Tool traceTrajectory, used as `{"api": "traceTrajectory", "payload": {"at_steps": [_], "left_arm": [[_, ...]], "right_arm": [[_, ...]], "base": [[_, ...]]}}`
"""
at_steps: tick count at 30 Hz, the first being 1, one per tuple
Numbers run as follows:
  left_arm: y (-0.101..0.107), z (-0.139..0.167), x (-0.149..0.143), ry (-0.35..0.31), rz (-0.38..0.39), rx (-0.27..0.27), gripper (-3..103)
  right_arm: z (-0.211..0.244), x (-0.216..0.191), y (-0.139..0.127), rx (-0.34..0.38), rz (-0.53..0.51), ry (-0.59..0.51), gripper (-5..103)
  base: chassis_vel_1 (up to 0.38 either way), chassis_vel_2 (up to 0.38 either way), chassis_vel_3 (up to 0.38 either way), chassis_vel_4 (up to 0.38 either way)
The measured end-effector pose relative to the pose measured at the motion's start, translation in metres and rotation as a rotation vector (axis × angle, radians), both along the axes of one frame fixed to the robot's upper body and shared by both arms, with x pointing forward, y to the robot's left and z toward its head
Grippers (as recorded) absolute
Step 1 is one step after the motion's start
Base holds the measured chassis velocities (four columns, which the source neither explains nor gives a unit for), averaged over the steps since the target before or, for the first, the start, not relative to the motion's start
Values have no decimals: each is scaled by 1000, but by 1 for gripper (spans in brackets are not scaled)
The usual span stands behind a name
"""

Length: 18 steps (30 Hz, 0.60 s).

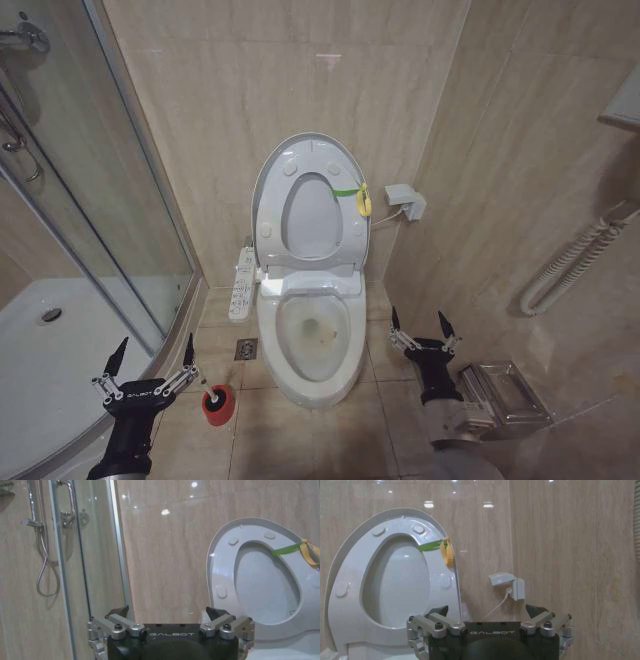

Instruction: Open the toilet lid, clean the toilet bowl with a toilet brush, close the toilet lid, and flush.

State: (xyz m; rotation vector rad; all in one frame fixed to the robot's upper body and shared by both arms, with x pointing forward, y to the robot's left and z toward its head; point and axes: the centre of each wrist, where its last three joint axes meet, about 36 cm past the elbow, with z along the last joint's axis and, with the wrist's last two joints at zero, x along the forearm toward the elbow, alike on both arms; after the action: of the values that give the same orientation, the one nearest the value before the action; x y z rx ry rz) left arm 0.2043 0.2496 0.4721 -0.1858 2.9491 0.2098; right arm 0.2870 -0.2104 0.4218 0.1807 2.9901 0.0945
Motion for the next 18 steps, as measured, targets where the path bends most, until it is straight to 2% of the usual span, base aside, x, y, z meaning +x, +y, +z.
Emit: {"api": "traceTrajectory", "payload": {"at_steps": [18], "left_arm": [[0, 0, 0, 0, 0, 0, 100]], "right_arm": [[0, 0, 0, 0, 0, 0, 100]], "base": [[0, 0, 0, 0]]}}
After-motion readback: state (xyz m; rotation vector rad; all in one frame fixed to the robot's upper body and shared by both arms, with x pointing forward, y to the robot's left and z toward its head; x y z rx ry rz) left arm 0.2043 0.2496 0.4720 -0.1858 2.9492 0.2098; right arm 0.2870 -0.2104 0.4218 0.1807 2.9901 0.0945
